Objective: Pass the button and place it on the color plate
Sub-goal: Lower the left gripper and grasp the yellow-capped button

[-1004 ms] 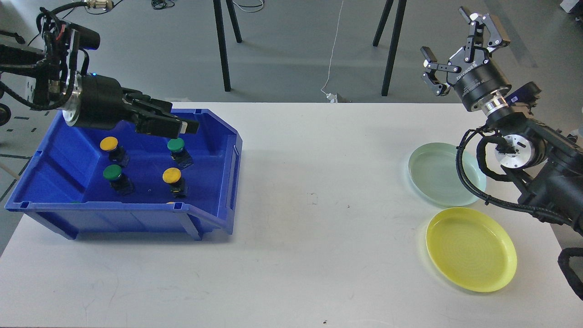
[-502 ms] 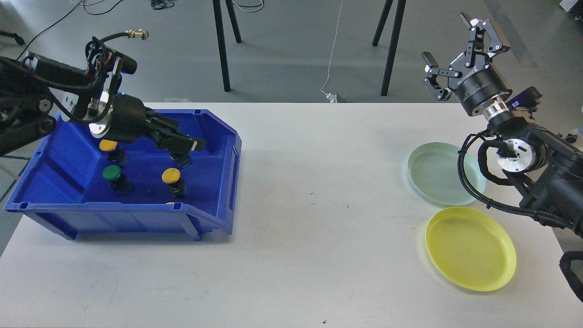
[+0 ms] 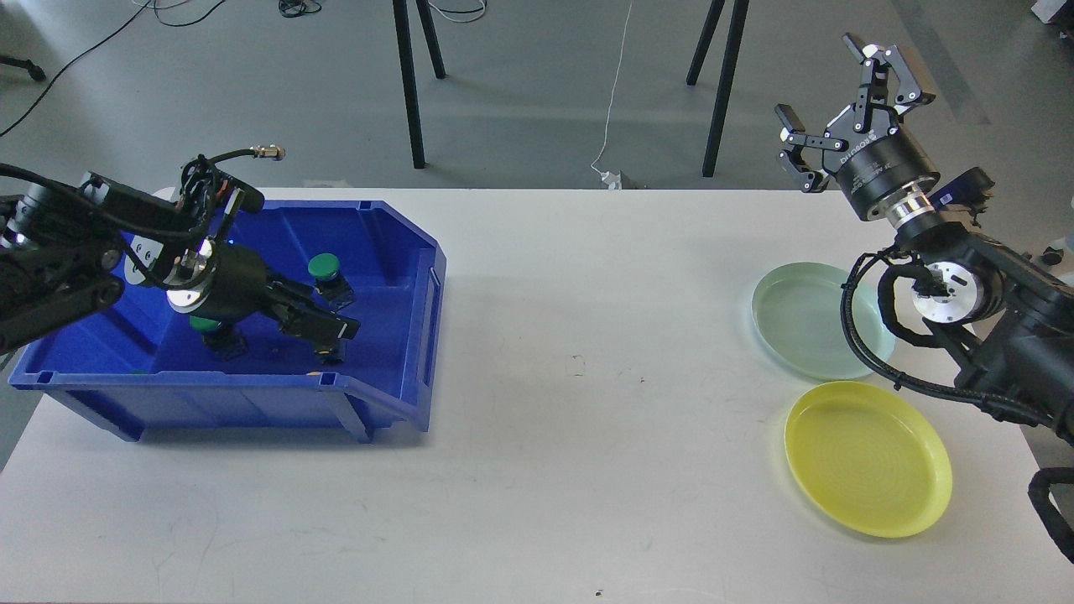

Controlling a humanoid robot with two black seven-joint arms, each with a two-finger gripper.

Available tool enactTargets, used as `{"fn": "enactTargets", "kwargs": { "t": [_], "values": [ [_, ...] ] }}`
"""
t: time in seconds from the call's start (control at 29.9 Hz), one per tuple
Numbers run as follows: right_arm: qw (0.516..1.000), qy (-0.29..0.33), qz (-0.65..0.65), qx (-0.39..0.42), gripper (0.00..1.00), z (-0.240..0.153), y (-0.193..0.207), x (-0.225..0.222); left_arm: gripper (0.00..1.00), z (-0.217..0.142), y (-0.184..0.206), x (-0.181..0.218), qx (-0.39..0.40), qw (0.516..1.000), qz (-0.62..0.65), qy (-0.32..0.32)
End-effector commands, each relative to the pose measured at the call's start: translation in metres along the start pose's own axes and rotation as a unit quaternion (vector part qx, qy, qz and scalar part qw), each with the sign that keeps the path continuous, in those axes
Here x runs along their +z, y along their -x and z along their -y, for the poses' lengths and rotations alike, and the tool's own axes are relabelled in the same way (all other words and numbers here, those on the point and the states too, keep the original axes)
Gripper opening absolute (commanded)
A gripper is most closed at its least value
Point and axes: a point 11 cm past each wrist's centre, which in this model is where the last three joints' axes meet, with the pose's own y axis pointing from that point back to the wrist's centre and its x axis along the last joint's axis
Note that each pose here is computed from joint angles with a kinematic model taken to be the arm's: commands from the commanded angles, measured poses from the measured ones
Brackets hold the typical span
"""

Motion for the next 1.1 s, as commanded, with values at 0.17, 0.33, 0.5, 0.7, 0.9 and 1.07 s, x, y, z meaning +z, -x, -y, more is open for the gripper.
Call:
{"fn": "enactTargets", "kwargs": {
  "t": [0.17, 0.33, 0.5, 0.7, 0.9, 1.07],
  "values": [
    [1.0, 0.003, 0.0, 0.006, 0.99, -0.005, -0.005, 0.002, 0.99, 0.009, 0.004, -0.011, -0.005, 1.0, -0.012, -0.015],
    [1.0, 0.006, 0.0, 0.009, 0.99, -0.008, -0.007, 0.005, 0.98, 0.014, -0.001, -0.016, -0.003, 1.0, -0.014, -0.026],
    [1.0, 0.007, 0.0, 0.01, 0.99, -0.009, -0.008, 0.005, 0.97, 0.017, 0.0, -0.014, -0.005, 1.0, -0.013, -0.023],
    [1.0, 0.009, 0.001, 0.012, 0.99, -0.011, -0.009, 0.007, 0.95, 0.023, 0.006, -0.012, -0.013, 1.0, -0.016, -0.018],
    [1.0, 0.009, 0.001, 0.012, 0.99, -0.011, -0.01, 0.008, 0.73, 0.024, 0.013, -0.018, -0.017, 0.999, -0.025, -0.024],
    [1.0, 0.01, 0.001, 0.013, 0.99, -0.012, -0.01, 0.008, 0.46, 0.025, 0.018, -0.022, -0.02, 0.999, -0.03, -0.03]
  ]
}}
